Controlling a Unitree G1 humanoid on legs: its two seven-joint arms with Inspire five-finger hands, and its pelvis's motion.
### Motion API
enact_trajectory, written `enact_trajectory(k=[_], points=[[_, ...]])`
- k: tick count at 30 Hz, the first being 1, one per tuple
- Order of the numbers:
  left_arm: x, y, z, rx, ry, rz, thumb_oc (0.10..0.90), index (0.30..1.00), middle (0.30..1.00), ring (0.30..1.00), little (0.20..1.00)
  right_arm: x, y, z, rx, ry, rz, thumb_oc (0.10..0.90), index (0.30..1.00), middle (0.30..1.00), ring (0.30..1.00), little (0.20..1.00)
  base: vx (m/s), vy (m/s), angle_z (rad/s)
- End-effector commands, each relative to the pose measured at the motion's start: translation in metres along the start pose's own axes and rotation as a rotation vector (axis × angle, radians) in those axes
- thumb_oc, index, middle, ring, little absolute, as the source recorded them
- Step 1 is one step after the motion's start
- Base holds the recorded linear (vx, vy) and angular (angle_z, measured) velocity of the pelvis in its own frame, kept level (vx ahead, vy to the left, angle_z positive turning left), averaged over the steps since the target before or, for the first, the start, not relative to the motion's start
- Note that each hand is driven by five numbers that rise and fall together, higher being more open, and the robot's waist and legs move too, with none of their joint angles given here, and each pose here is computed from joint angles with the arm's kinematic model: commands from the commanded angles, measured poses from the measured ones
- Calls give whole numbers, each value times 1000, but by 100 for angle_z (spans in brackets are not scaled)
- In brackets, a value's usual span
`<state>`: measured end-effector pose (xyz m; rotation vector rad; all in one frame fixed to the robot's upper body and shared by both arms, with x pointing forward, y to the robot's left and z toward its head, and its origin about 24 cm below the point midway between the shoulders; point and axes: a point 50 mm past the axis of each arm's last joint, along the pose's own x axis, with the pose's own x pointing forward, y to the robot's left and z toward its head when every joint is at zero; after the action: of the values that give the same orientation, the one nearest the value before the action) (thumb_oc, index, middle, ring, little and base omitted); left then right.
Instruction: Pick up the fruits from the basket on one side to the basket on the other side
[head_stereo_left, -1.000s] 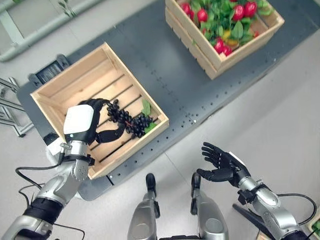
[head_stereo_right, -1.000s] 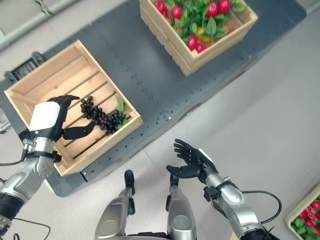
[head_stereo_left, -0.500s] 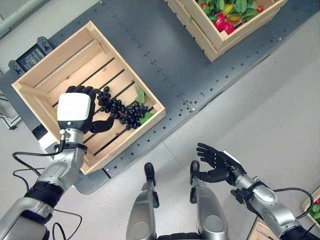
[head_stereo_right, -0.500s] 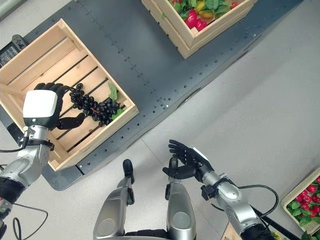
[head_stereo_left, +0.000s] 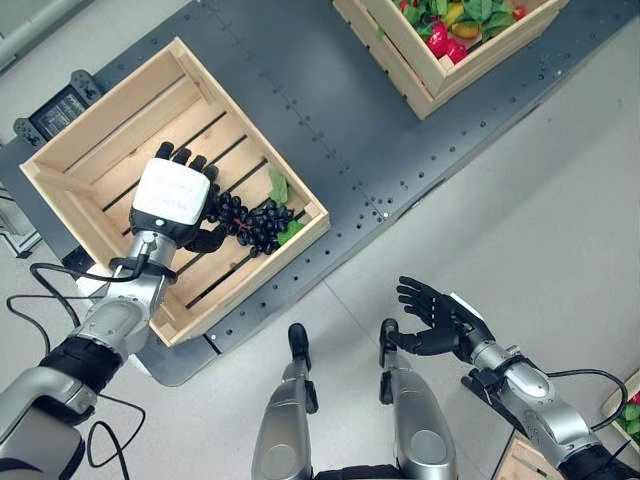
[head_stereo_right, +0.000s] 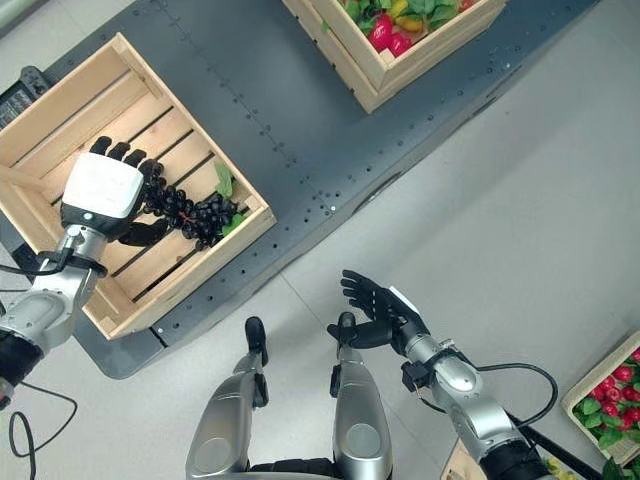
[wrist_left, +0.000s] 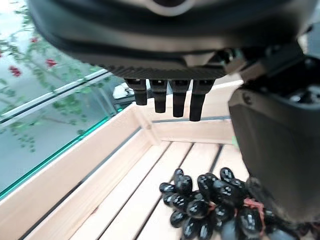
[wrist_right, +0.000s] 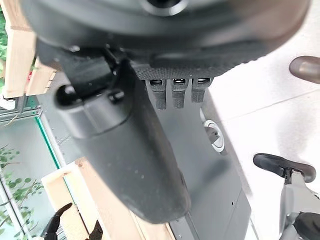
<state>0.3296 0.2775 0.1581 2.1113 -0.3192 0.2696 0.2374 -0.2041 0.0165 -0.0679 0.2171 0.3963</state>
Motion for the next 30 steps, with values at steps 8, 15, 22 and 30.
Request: enact_trajectory(k=[8,15,22,30], points=[[32,41,-17,163,-81,69,800,900,900,900,900,11,15,33,3,-151,38,800,900,900,900,900,1,-3,-1],[38,38,-6,186,-135,12,800,900,900,900,900,13,16,33,1,-152,33,800,900,900,900,900,15,-5,-5],[41,24,-1,243,-149,-120,800,900,900,900,900,19,19,35,11,-156,20,800,900,900,900,900,6,-3,-1],[41,14,-6,347,-8,-209,400,300,300,300,300,23,25,35,27,-167,28,800,900,900,900,900,3,-12,0]])
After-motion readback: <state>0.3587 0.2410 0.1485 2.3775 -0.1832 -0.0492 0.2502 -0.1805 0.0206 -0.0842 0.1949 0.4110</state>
